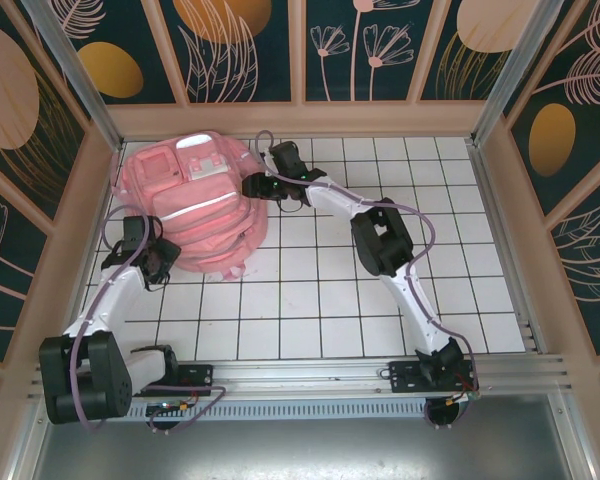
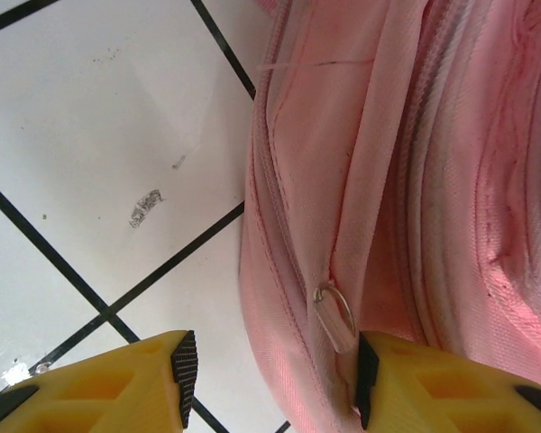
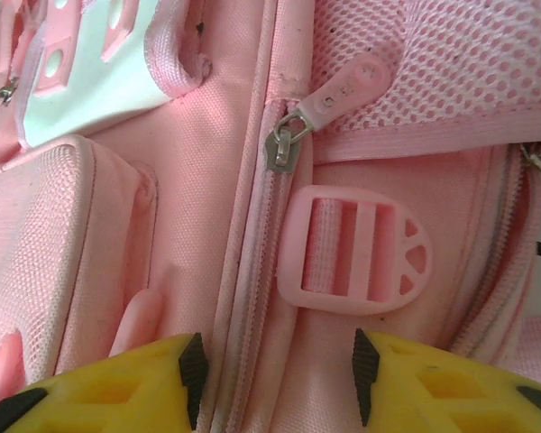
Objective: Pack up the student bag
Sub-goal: Move the student bag to the top-left of the table.
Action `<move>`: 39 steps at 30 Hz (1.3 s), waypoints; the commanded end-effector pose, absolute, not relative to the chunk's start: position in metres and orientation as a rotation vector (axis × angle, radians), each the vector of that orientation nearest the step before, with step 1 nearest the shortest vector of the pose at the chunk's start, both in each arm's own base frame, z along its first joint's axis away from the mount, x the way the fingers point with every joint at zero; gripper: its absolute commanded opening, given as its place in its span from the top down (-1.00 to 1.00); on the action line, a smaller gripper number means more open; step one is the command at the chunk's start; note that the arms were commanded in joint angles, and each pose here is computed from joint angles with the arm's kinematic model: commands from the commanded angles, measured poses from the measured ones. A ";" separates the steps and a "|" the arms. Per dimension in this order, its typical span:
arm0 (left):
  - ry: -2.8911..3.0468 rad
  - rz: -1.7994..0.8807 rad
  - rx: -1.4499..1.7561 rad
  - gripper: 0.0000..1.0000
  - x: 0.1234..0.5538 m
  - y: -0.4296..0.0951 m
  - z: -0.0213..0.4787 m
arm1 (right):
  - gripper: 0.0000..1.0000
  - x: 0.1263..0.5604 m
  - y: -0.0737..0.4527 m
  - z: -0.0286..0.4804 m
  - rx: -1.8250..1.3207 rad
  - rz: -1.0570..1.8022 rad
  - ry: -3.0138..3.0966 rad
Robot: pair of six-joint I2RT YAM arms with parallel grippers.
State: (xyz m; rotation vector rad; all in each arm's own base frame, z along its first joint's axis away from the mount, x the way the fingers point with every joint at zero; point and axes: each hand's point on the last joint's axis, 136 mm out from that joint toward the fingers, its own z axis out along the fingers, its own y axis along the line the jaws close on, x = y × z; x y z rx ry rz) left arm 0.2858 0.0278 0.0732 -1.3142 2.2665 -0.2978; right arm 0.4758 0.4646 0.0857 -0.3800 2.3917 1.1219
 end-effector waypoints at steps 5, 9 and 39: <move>2.307 -0.269 -1.235 0.04 0.298 0.030 0.051 | 1.00 0.443 0.478 0.079 -0.404 1.219 2.447; 2.314 -0.265 -1.196 0.09 0.320 0.032 0.047 | 1.00 0.446 0.450 0.096 -0.334 1.131 2.408; 2.246 -0.187 -0.658 0.05 0.441 -0.027 0.197 | 0.53 0.406 0.361 0.095 -0.210 0.890 2.438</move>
